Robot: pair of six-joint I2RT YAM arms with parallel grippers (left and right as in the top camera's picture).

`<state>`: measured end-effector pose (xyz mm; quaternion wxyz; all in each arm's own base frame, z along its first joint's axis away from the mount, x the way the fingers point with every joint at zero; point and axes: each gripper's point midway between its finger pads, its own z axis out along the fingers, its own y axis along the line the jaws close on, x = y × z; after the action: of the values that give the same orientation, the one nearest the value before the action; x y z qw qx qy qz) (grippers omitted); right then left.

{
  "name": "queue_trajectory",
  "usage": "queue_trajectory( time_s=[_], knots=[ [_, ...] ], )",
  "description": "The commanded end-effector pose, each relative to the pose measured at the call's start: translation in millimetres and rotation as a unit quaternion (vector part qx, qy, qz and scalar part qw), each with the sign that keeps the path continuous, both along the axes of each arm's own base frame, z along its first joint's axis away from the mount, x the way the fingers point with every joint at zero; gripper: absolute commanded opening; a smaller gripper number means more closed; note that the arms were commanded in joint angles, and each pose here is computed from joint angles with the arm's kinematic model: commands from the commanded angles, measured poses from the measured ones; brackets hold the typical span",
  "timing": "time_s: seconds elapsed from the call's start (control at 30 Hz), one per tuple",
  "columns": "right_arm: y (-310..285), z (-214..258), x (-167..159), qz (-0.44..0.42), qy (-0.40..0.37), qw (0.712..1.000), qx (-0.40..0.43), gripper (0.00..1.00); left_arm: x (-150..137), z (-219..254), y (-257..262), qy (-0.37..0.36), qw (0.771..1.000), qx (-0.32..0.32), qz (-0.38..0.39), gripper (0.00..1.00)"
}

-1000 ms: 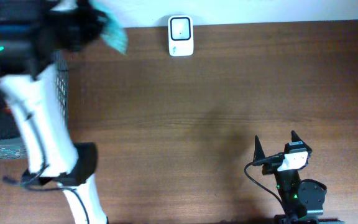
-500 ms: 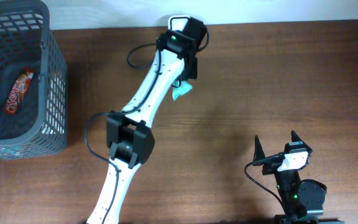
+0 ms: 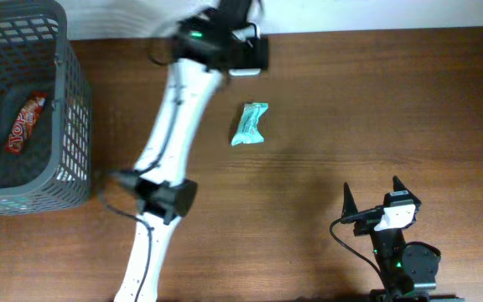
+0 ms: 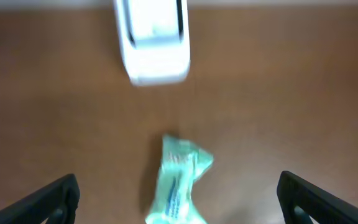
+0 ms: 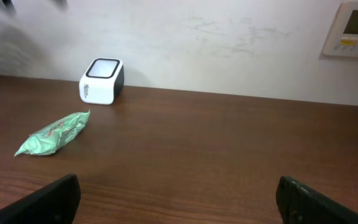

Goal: Scan the item barcode
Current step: 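Lift the green wipe pack and place it on the table near the scanner, then reach the left gripper into the basket and grasp the white tube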

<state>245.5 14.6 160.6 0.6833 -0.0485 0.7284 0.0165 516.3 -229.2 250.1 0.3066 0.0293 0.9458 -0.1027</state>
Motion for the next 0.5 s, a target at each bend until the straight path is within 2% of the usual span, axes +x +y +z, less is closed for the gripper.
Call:
queue_trajectory(
  time_s=[0.0,0.07,0.23,0.33,0.4,0.47],
  knots=[
    [1,-3,0,0.002,0.002,1.000,0.000,0.99,-11,144,95,-0.154,0.984,-0.049,0.071,0.99],
    [1,-3,0,0.002,0.002,1.000,0.000,0.99,-22,183,177,-0.193,0.969,-0.047,0.145,1.00],
    [1,-3,0,0.002,0.002,1.000,0.000,0.99,-53,208,315,-0.217,0.935,-0.022,0.281,0.94],
    [1,-3,0,0.002,0.002,1.000,0.000,0.99,-72,191,376,-0.183,0.922,0.001,0.342,0.94],
    [1,-3,0,0.002,0.002,1.000,0.000,0.99,-82,170,412,-0.144,0.927,0.050,0.343,0.86],
    [1,-3,0,0.002,0.002,1.000,0.000,0.99,-89,142,446,-0.099,0.922,0.053,0.371,0.84]
  ],
)
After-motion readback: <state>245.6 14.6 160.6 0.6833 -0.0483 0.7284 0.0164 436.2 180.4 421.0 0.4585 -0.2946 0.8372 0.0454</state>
